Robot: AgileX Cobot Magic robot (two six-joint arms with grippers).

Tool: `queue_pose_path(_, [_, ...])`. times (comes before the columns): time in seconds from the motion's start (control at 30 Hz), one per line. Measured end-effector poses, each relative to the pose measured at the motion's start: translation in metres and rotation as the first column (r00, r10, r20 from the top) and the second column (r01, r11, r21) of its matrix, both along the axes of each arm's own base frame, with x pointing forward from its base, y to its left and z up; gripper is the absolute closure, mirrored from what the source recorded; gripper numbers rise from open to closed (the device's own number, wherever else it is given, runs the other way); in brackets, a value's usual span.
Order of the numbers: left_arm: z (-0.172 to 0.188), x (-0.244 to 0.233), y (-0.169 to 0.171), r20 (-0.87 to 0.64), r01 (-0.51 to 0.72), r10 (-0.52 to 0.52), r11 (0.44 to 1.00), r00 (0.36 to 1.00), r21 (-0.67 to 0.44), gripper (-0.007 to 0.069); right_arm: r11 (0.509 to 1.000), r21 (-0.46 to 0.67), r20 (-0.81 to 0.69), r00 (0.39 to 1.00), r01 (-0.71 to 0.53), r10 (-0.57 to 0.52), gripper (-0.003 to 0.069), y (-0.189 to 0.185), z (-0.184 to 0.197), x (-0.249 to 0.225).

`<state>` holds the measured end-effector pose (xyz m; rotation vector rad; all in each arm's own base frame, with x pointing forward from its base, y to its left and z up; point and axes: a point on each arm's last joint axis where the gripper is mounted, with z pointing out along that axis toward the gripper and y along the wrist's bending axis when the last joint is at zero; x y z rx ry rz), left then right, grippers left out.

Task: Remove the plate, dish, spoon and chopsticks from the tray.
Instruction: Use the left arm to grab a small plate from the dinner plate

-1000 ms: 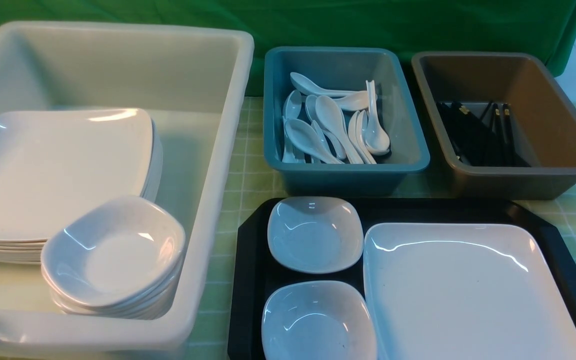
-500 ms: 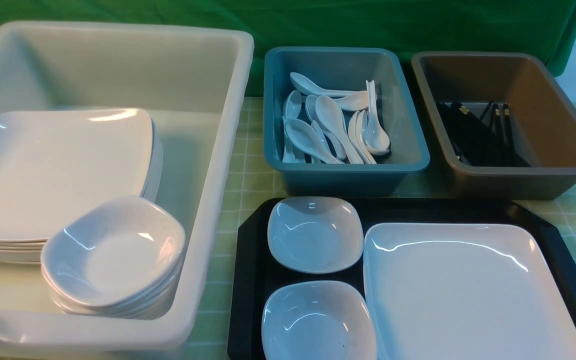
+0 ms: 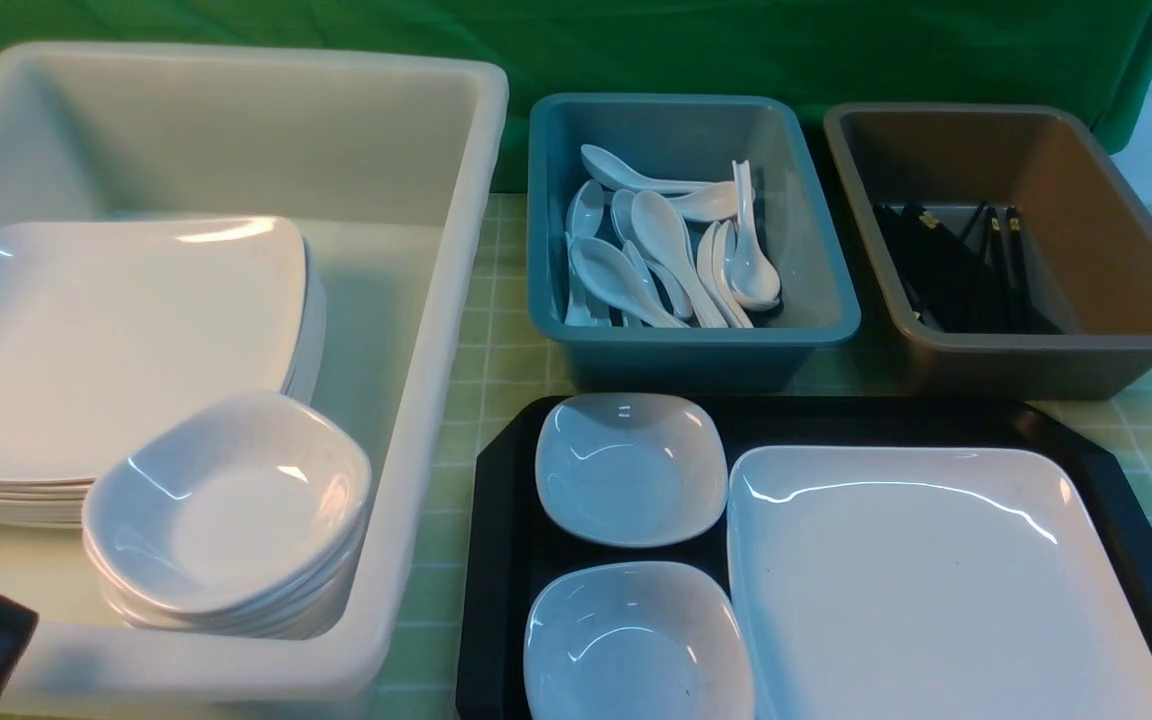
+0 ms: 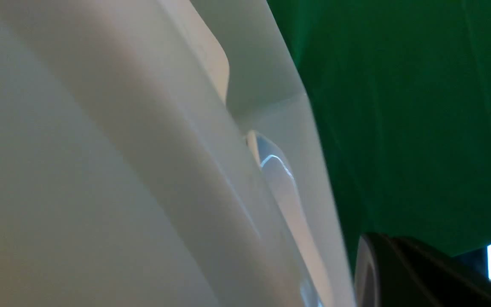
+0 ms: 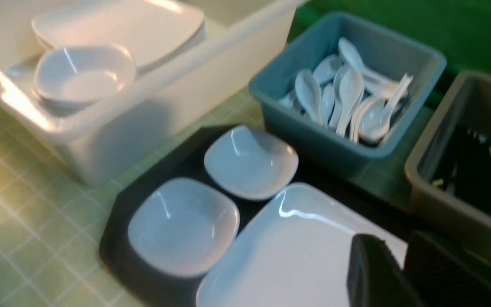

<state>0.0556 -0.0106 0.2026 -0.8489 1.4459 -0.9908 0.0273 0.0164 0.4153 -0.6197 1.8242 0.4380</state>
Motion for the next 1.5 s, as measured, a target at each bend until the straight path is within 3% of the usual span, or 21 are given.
queue_pose_path(0.07, [0.000, 0.000, 0.000, -0.003, 0.005, -0.005, 0.998, 1.000, -0.067, 0.0624, 1.000, 0.011, 0.027, 1.000, 0.004, -0.004, 0.0536, 0.000, 0.002, 0.001])
queue_pose_path(0.37, [0.000, 0.000, -0.001, -0.008, 0.013, -0.013, 0.995, 1.000, -0.096, 0.0624, 1.000, -0.001, 0.078, 0.997, 0.003, -0.003, 0.0533, 0.000, 0.005, 0.002])
queue_pose_path(0.5, [0.031, -0.007, -0.008, 0.053, 0.086, -0.085, 0.996, 0.995, -0.014, 0.0624, 1.000, 0.009, 0.095, 0.995, 0.002, -0.003, 0.0533, 0.000, 0.007, 0.003])
queue_pose_path(0.67, [0.096, -0.018, -0.014, 0.116, 0.140, -0.160, 0.977, 0.980, 0.161, 0.0624, 1.000, 0.010, 0.098, 0.995, 0.001, -0.002, 0.0531, 0.000, 0.007, 0.003])
queue_pose_path(0.8, [0.135, -0.002, -0.030, -0.164, 0.383, -0.348, 0.878, 0.923, 0.288, 0.0624, 1.000, -0.006, 0.110, 0.994, -0.004, 0.004, 0.0524, 0.000, 0.007, 0.003])
queue_pose_path(0.9, [0.153, 0.016, -0.038, -0.372, 0.578, -0.460, 0.746, 0.806, 0.331, 0.0624, 1.000, -0.018, 0.119, 0.993, -0.007, 0.009, 0.0521, 0.000, 0.007, 0.003])
queue_pose_path(0.97, [0.158, 0.038, -0.042, -0.508, 0.705, -0.517, 0.640, 0.689, 0.305, 0.0624, 1.000, -0.026, 0.125, 0.992, -0.009, 0.012, 0.0519, 0.000, 0.007, 0.003])
queue_pose_path(1.0, [0.159, 0.040, -0.042, -0.516, 0.713, -0.521, 0.632, 0.680, 0.302, 0.0624, 1.000, -0.026, 0.125, 0.992, -0.009, 0.012, 0.0519, 0.000, 0.007, 0.003])
queue_pose_path(1.03, [0.162, 0.056, -0.043, -0.566, 0.759, -0.539, 0.589, 0.624, 0.276, 0.0624, 1.000, -0.030, 0.123, 0.992, -0.009, 0.013, 0.0518, 0.000, 0.007, 0.003])
queue_pose_path(1.27, [0.153, 0.094, -0.043, -0.627, 0.802, -0.556, 0.563, 0.545, 0.198, 0.0624, 0.997, -0.077, 0.064, 0.998, -0.006, 0.011, 0.0510, -0.002, 0.000, 0.001])
queue_pose_path(1.5, [0.150, 0.096, -0.046, -0.639, 0.820, -0.569, 0.544, 0.517, 0.179, 0.0624, 0.996, -0.087, 0.052, 0.999, -0.005, 0.010, 0.0502, -0.002, -0.001, 0.001])
